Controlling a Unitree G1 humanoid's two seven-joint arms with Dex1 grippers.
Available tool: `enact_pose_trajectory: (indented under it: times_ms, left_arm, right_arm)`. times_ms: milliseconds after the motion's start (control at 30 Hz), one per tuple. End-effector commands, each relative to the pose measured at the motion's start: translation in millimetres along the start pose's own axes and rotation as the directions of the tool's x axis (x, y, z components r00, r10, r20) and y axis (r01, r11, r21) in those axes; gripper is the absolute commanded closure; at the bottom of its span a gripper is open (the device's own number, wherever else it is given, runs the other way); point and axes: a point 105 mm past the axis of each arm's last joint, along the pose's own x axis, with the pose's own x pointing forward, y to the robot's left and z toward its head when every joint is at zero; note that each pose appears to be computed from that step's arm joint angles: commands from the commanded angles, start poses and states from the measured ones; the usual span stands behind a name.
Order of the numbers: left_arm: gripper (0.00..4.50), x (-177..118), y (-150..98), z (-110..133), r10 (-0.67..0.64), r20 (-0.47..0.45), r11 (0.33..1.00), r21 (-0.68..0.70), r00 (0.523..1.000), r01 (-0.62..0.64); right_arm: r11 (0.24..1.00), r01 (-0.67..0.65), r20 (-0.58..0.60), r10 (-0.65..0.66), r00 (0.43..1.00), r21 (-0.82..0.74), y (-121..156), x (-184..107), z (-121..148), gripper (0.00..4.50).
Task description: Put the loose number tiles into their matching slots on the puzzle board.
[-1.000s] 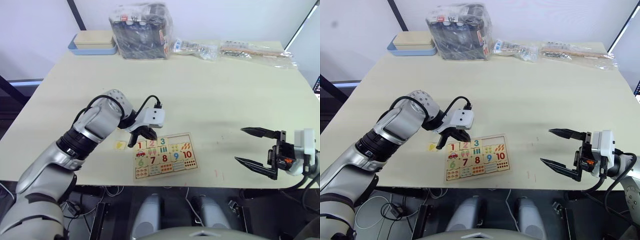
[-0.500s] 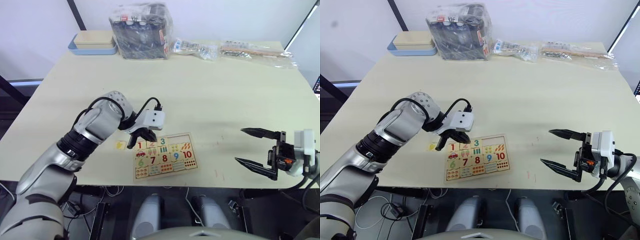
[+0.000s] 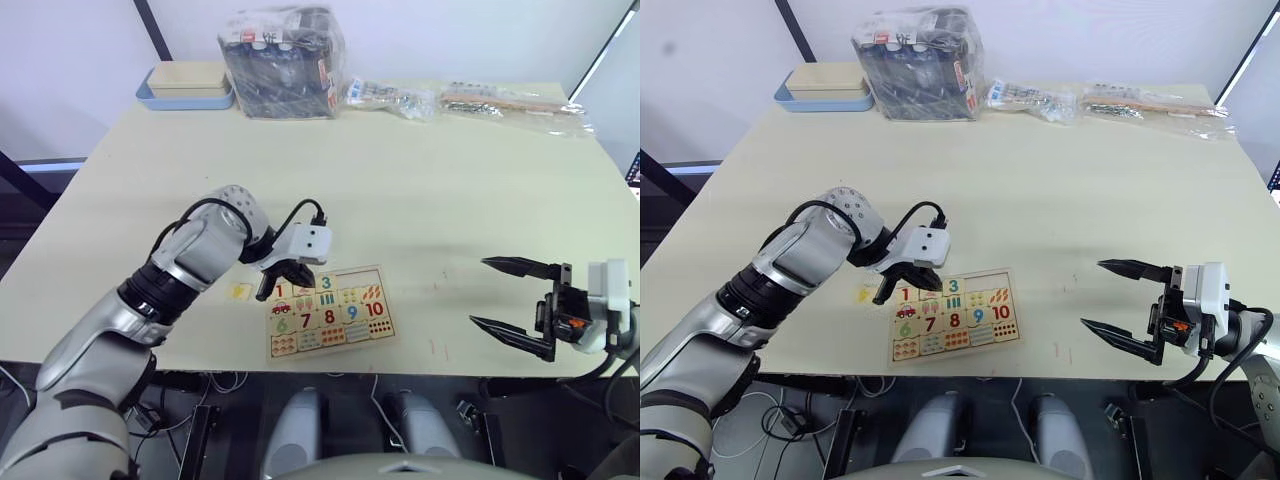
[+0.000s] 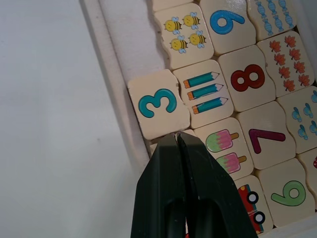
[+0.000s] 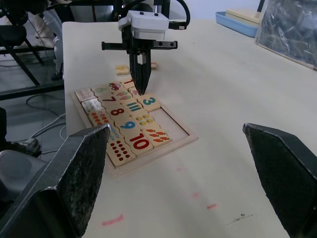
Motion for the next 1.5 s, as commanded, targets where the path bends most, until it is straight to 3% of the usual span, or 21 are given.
enact_pose_trajectory:
  times_ms: [33, 767, 1033, 1267, 1400, 1500]
  left_arm:
    - [4.44, -4, -1, 7, 0.005, 0.004, 0.999, 0.036, 1.000, -0.005]
    - [4.44, -5, -6, 10, 0.007, 0.013, 0.999, 0.034, 1.000, -0.008]
    - [4.44, -36, -4, 12, 0.101, 0.181, 0.991, -0.104, 0.978, -0.083]
    - [4.44, -54, -8, 11, 0.296, 0.337, 0.929, -0.317, 0.894, -0.188]
    - [4.44, -58, -10, 10, 0.425, 0.395, 0.869, -0.430, 0.814, -0.245]
    - [4.44, -61, -15, 8, 0.531, 0.433, 0.805, -0.527, 0.728, -0.273]
  right_arm:
    - [0.999, -0.011, 0.018, 0.012, 1.000, -0.037, 2, 1, 9, 0.00]
    - [0.999, -0.015, 0.019, 0.015, 1.000, -0.037, 2, 2, 10, 0.00]
    - [1.000, -0.017, 0.024, 0.017, 1.000, -0.026, 6, 4, 9, 0.00]
    - [0.999, -0.037, 0.039, 0.036, 0.999, 0.017, 7, 14, 10, 0.00]
    - [0.999, -0.030, 0.039, 0.029, 0.999, 0.034, 6, 20, 6, 0.00]
    - [0.998, -0.035, 0.044, 0.033, 0.999, 0.056, 4, 25, 4, 0.00]
